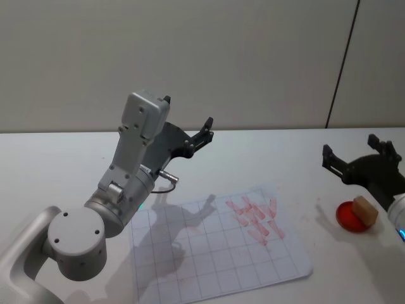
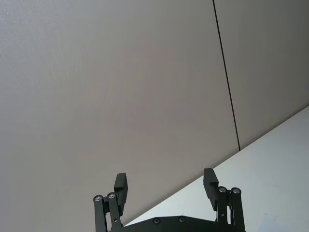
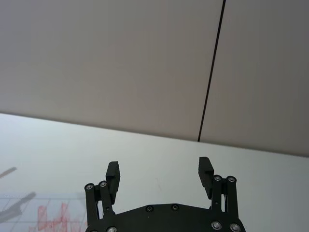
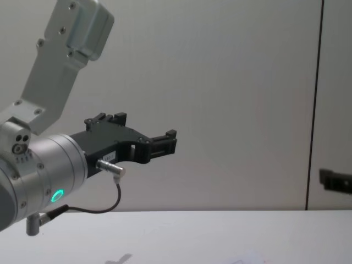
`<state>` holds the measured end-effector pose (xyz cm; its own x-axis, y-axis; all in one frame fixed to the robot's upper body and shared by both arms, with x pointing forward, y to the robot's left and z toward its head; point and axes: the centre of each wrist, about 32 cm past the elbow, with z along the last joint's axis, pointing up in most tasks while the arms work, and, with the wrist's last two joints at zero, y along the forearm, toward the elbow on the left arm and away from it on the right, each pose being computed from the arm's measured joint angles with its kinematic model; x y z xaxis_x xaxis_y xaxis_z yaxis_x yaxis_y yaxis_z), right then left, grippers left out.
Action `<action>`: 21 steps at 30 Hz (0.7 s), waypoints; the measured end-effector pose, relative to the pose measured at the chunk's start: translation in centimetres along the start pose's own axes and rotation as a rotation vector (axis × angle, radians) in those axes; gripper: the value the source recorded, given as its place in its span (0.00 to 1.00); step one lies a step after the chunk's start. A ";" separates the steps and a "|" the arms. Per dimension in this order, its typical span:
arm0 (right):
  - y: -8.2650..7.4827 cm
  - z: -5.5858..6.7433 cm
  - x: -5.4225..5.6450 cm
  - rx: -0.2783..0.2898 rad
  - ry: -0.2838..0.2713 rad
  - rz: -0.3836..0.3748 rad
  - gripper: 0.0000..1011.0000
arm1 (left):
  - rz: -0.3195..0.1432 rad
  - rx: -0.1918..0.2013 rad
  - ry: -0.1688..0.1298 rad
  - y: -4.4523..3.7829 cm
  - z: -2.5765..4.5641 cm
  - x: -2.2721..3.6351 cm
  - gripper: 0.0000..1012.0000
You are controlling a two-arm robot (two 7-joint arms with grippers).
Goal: Use the one hand to pick up the stamp and affix it onto the A4 paper.
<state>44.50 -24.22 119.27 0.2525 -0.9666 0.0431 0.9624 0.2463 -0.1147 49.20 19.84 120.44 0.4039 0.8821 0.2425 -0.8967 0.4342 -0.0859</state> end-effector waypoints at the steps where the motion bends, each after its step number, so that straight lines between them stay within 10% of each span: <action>1: -0.1 -0.1 0.1 -0.009 -0.001 -0.002 0.99 | 0.000 0.000 0.000 0.00 0.00 0.00 0.99; 21: -0.5 -1.8 2.3 -0.218 -0.014 -0.006 0.99 | 0.000 0.000 0.000 0.00 0.00 0.00 0.99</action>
<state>44.41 -26.67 117.66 0.2494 -0.9667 0.0578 0.9199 0.2178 -0.3260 49.20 19.84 120.44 0.4040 0.8821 0.2425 -0.8967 0.4343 -0.0858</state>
